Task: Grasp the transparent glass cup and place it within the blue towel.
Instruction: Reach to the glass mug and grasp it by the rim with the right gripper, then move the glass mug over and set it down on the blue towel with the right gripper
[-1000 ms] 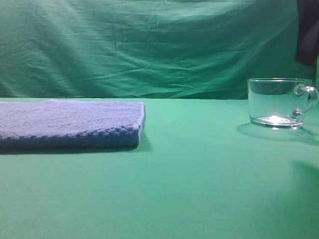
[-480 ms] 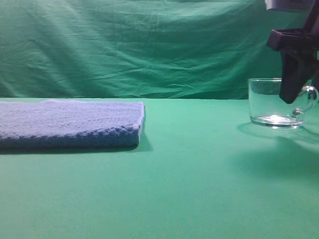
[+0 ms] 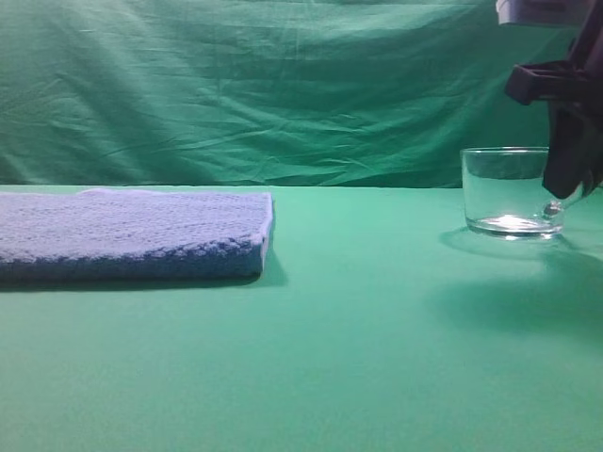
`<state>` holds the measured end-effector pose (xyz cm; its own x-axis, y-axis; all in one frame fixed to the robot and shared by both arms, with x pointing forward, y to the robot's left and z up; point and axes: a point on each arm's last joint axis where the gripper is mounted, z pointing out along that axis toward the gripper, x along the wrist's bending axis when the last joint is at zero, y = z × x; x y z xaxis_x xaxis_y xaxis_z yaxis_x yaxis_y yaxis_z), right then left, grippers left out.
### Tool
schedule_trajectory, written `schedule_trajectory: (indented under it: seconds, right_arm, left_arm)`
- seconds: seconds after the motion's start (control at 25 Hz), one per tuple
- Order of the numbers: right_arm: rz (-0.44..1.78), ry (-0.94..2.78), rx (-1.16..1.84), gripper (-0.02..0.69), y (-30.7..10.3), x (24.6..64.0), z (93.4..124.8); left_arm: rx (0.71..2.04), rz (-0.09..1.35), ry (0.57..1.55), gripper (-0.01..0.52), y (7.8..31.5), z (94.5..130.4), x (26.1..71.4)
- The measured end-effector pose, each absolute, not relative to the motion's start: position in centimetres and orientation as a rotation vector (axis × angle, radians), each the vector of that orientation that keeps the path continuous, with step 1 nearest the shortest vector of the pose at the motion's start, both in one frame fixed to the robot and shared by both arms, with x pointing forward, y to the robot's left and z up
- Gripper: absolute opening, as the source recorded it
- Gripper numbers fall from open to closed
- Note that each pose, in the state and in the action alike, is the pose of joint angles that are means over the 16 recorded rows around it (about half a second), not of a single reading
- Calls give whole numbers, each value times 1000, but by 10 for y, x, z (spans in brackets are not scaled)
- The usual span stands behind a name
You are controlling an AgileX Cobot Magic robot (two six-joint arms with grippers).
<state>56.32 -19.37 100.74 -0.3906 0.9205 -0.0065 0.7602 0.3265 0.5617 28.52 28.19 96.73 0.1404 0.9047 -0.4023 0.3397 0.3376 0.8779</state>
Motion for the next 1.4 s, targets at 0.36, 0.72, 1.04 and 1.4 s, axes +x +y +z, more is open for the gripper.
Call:
schedule_trajectory:
  seconds: [0.36, 0.72, 1.04, 1.4]
  right_arm:
    - [926, 2329, 1198, 102, -112, 574, 1068]
    - [999, 2504, 913, 102, -1, 577, 1063]
    - [932, 2650, 741, 102, 71, 581, 1005]
    - [911, 2692, 659, 200, 101, 581, 969]
  left_arm:
    - [1219, 605, 1428, 0, 282, 967, 285]
    - [1219, 605, 1428, 0, 282, 967, 285]
    - [1219, 605, 1428, 0, 282, 967, 285]
    - [1219, 605, 1428, 0, 282, 967, 285]
